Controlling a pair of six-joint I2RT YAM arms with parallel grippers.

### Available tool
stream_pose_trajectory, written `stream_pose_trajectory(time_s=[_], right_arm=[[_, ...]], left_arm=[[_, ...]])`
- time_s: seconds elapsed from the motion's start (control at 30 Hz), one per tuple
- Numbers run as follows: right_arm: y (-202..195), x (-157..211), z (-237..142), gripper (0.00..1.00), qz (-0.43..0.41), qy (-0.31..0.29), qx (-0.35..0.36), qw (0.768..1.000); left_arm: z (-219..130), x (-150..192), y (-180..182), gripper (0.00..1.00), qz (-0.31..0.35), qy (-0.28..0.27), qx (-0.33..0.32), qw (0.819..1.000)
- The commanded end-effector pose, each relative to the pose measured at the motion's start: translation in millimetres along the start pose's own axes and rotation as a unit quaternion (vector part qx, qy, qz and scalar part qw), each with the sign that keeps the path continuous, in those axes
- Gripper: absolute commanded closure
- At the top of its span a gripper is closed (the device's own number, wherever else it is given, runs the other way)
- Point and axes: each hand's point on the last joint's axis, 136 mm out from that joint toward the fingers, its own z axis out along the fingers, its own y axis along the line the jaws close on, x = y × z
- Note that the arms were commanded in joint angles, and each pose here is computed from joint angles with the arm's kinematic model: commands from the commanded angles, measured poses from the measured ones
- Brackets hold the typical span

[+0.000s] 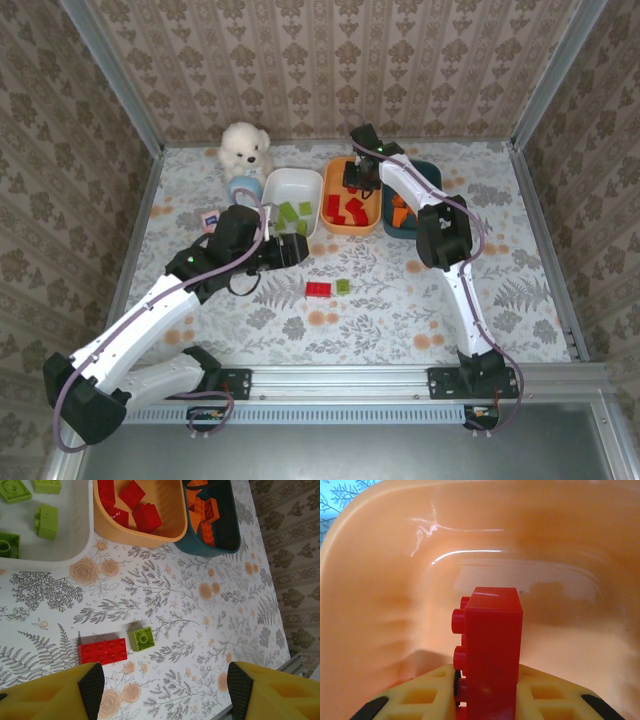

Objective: Sort the legos into containers by color

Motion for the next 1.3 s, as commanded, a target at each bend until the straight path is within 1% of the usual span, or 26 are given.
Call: stream_pose_trajectory(time_s=[0.0, 0.07, 0.2, 0.37, 0.47, 0.5, 0.57, 0.67, 0.77, 0.83, 0.9, 0.97, 1.13, 1.23, 1.27], right_arm=[[2.9, 8.4, 6.4, 0.7, 0.014, 0.025, -0.003, 1.0], [1.0, 12.4, 8.7, 0.7, 0.016, 0.033, -0.001, 0.999], [10.3, 13.5, 8.3, 0.68, 0.015, 0.039, -0.024, 0.999], [19.5, 12.4, 5.9, 0.59, 0.014, 0.043, -0.047, 0.998], [24.9, 6.8, -2.2, 0.52, 0.015, 0.037, -0.057, 0.998], [27.3, 3.7, -7.9, 0.52, 0.014, 0.033, -0.059, 0.998], [32.0, -6.7, -24.7, 0.52, 0.01, 0.016, -0.063, 0.998], [45.2, -26.6, -66.0, 0.53, -0.005, -0.025, -0.077, 0.997], [57.8, -41.4, -120.5, 0.54, -0.025, -0.076, -0.086, 0.993], [60.7, -40.1, -162.3, 0.54, -0.026, -0.106, -0.098, 0.989], [60.4, -27.9, -193.7, 0.54, -0.03, -0.129, -0.109, 0.985], [55.2, -4.7, -219.4, 0.54, -0.037, -0.14, -0.116, 0.983], [30.7, 75.7, -269.9, 0.54, -0.034, -0.137, -0.146, 0.979], [18.9, 119.6, -304.3, 0.51, -0.041, -0.139, -0.173, 0.974], [11.5, 138.0, -312.5, 0.51, -0.041, -0.13, -0.176, 0.975]], left_arm=[[-0.7, -3.2, -5.6, 0.31, 0.016, -0.004, 0.006, 1.0], [0.9, -3.1, -6.1, 0.31, 0.018, -0.002, 0.006, 1.0], [1.1, -5.6, -7.4, 0.31, 0.022, -0.004, 0.006, 1.0], [0.5, -4.3, -9.1, 0.31, 0.023, -0.004, 0.007, 1.0], [-0.4, -2.8, -9.3, 0.31, 0.025, -0.003, 0.006, 1.0], [-0.6, -1.9, -9.1, 0.31, 0.027, -0.002, 0.004, 1.0], [-1.4, -0.9, -8.2, 0.31, 0.032, 0.0, -0.001, 0.999], [1.0, 2.5, -6.2, 0.31, 0.047, 0.013, -0.009, 0.999], [9.7, 6.9, -5.7, 0.31, 0.064, 0.036, -0.012, 0.997], [20.2, 10.8, -5.1, 0.31, 0.077, 0.06, -0.019, 0.995], [32.8, 15.6, -5.6, 0.3, 0.098, 0.083, -0.022, 0.991], [45.5, 20.8, -6.2, 0.3, 0.129, 0.108, -0.026, 0.985], [82.4, 39.1, 0.1, 0.29, 0.202, 0.197, -0.045, 0.958], [104.2, 53.2, -0.5, 0.28, 0.214, 0.241, -0.059, 0.945], [111.5, 58.4, -1.7, 0.28, 0.215, 0.251, -0.06, 0.942]])
